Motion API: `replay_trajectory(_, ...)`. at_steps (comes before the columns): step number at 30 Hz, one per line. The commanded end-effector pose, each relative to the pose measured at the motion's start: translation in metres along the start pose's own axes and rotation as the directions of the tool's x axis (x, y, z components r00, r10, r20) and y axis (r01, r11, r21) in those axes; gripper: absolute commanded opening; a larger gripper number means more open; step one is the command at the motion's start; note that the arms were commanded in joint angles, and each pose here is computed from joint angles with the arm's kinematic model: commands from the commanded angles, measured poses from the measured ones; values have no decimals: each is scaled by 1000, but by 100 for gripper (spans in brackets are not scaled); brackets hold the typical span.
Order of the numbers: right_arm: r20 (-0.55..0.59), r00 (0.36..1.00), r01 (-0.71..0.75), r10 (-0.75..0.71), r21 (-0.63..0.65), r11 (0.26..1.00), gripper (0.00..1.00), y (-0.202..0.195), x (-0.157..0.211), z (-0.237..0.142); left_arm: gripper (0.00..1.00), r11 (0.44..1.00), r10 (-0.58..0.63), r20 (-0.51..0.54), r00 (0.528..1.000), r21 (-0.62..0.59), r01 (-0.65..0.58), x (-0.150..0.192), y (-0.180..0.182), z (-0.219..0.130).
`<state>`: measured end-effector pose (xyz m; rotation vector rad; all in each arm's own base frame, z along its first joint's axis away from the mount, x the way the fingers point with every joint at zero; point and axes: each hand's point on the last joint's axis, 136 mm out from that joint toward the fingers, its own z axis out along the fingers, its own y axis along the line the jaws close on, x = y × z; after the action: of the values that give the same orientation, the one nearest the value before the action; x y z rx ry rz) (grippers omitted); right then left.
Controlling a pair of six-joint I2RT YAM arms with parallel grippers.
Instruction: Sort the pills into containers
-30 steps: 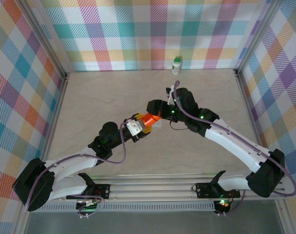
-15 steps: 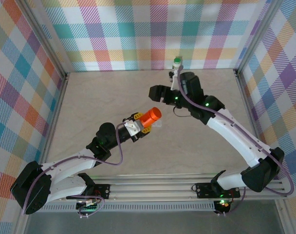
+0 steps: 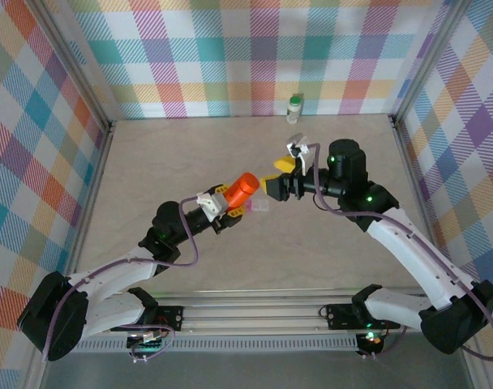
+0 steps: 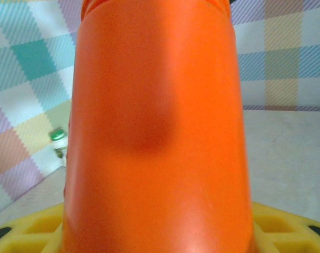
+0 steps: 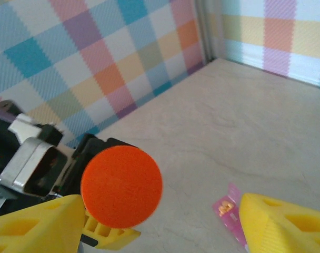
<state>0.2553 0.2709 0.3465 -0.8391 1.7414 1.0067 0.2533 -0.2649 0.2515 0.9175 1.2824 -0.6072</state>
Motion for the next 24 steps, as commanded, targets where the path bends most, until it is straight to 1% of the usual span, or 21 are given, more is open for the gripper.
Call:
replay_trajectory(1,80,989,133,-121,-179,975,77,29,-13,2,0,999,-20,105,994,45,15,-25,-7,-6)
replay_trajectory(4,81,992,111,-95,-233,966,79,32,-12,8,0,999,-21,111,994,42,16,-27,-6,-6)
replay_trajectory(9,66,995,89,-73,-287,954,79,36,-8,14,0,999,-19,120,993,38,15,-31,-5,-7)
replay_trajectory(15,21,999,41,-36,-319,947,80,34,2,21,0,999,-23,125,992,37,18,-32,-5,-7)
replay_trajectory(22,7,999,42,-42,-376,925,80,42,7,24,0,999,-28,124,992,37,24,-32,-4,-5)
replay_trajectory(24,-4,999,33,-38,-371,928,80,40,8,26,0,999,-30,125,992,39,25,-32,-4,-4)
